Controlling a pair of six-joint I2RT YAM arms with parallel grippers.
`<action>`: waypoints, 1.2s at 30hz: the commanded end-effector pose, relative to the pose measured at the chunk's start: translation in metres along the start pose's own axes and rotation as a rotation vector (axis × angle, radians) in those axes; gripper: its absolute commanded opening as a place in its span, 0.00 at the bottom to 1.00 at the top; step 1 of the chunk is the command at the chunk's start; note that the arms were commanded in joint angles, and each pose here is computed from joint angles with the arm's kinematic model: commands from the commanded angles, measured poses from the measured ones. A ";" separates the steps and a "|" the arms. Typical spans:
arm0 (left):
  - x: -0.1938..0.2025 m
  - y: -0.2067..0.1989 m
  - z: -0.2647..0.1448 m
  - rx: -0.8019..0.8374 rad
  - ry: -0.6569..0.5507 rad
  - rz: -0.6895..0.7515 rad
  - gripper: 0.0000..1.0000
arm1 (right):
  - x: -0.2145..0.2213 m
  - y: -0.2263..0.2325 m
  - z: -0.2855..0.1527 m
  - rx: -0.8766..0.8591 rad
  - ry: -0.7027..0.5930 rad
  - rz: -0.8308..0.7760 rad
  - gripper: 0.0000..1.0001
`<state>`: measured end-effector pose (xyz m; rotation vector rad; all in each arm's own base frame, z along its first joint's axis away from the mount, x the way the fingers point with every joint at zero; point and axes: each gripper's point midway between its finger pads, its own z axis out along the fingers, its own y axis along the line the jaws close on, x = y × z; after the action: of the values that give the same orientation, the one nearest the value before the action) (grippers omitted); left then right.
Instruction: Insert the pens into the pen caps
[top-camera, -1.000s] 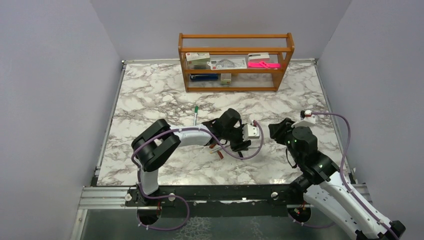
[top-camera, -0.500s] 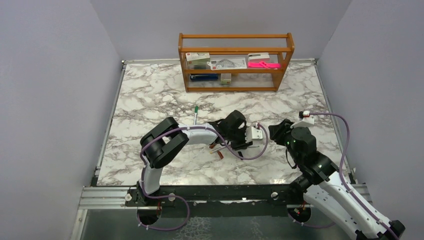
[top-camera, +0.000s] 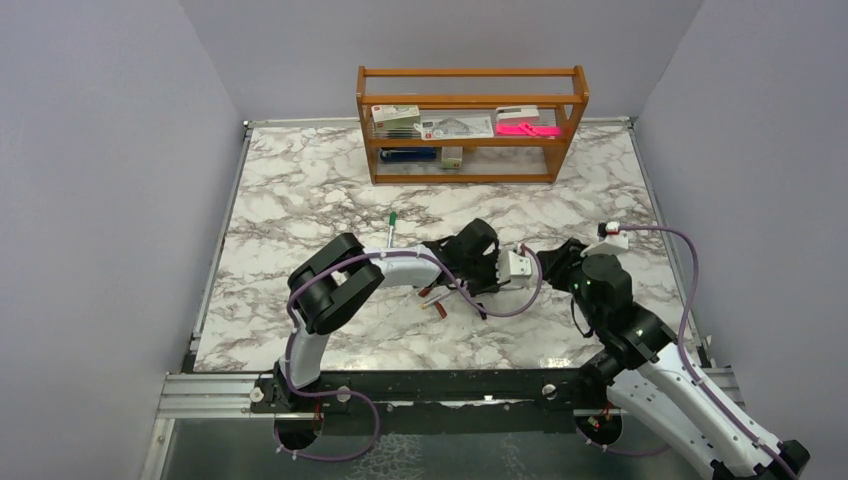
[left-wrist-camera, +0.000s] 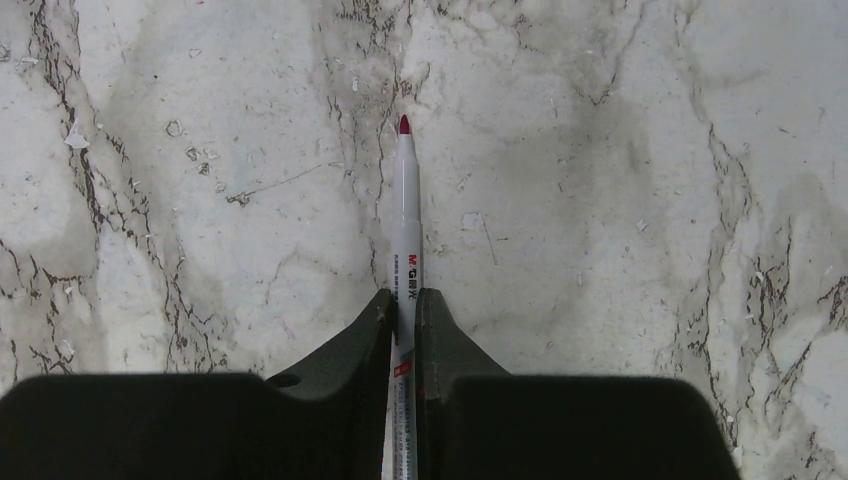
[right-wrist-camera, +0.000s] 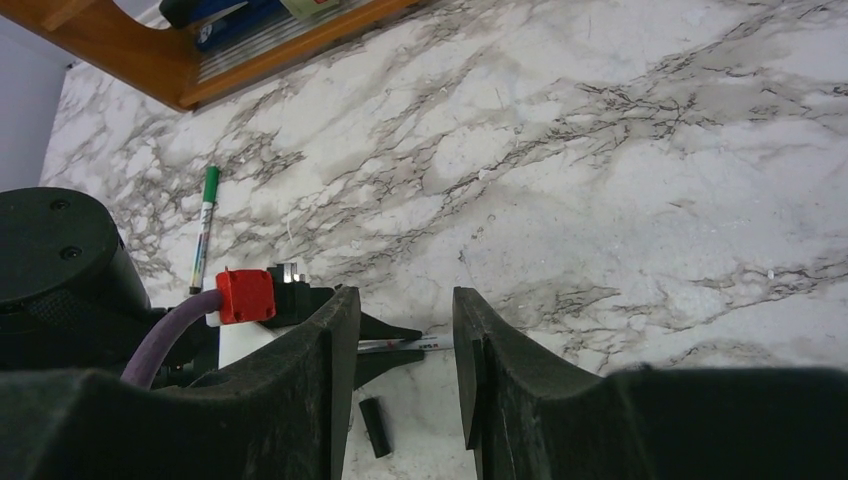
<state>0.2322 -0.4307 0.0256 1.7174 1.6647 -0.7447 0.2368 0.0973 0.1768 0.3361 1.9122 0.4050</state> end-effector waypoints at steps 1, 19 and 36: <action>-0.012 -0.007 0.002 0.009 -0.070 -0.065 0.00 | -0.002 0.005 0.002 -0.019 -0.014 0.033 0.39; -0.140 0.009 -0.091 -0.185 -0.684 -0.268 0.00 | -0.019 0.023 0.014 -0.038 -0.033 -0.006 0.57; -0.166 -0.008 -0.116 -0.110 -0.802 -0.242 0.00 | -0.014 0.047 0.020 -0.151 -0.013 0.032 0.01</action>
<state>0.2235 -0.4505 0.1931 0.9493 1.4163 -1.1791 0.2602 0.1360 0.2020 0.2799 1.8527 0.5642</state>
